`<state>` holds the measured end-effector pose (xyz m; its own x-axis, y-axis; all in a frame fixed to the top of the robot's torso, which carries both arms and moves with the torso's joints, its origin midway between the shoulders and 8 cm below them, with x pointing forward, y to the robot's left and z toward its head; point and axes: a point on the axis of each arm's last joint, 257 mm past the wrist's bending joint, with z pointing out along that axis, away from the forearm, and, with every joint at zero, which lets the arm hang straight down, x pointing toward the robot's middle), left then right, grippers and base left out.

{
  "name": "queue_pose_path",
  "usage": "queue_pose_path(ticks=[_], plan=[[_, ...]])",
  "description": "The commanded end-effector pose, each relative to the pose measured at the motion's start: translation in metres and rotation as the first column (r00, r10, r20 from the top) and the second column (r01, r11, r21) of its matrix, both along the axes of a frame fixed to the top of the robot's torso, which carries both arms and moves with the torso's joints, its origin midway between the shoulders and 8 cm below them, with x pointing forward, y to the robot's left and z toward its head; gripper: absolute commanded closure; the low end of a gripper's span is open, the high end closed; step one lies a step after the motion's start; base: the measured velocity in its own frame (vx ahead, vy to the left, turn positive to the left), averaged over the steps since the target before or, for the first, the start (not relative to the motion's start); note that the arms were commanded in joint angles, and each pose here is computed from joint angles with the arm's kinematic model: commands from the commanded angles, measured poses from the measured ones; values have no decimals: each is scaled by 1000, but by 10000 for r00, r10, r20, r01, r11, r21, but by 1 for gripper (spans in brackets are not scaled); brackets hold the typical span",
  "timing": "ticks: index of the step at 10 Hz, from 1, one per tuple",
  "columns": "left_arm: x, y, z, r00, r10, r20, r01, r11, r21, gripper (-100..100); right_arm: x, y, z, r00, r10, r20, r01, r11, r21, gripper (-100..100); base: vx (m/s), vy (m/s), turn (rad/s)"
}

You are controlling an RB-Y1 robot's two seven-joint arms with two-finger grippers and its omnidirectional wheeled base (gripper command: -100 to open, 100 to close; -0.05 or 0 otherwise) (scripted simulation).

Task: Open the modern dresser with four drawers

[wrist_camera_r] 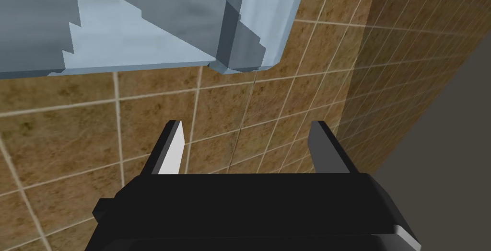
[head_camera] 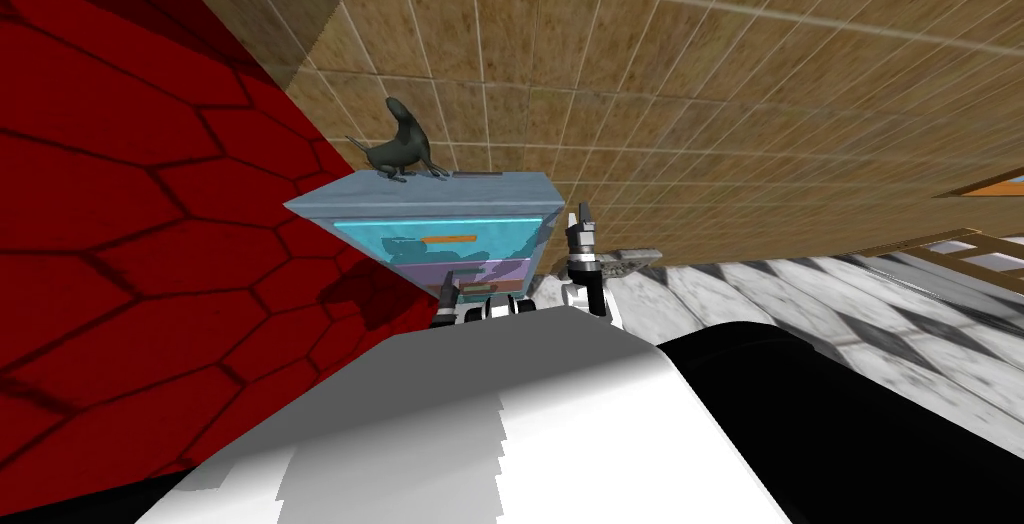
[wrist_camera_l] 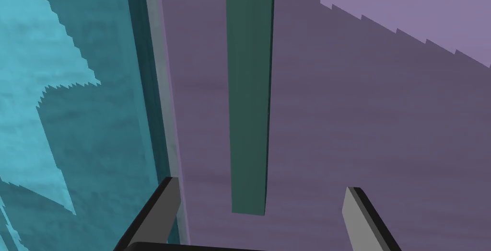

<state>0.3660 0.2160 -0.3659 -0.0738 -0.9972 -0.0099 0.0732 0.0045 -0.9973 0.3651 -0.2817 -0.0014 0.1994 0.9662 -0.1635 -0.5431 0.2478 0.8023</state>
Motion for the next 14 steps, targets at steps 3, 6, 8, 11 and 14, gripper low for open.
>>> queue_pose_path(ticks=[3, 6, 8, 11, 14], plan=[[2, 0, 1, 10000, 3, 0, -3, 10000, 2, 100, 0, 0, 0, 10000, 1, 0, -1, 10000, 0, 0, 27, -5, 1], [2, 1, 8, 10000, -46, 17, 46, 10000, 2, 100, 0, 0, 0, 10000, 2, 3, -2, 10000, 1, 0, -110, 3, 16], [-2, 2, 11, 9999, -97, -28, 97, 10000, 12, 100, 0, 0, 0, 10000, 2, 3, -2, 10000, 1, 0, -186, 12, 18], [-10, 0, 8, 9998, -145, -108, 146, 9999, 8, 100, 0, 0, 0, 10000, 2, 3, -2, 10000, 1, 0, -135, 6, 18], [-9, 3, 19, 9998, -163, -109, 163, 9999, 2, -100, 0, 0, 0, 10000, 2, 1, -2, 10000, 1, 0, -106, 8, 12]])
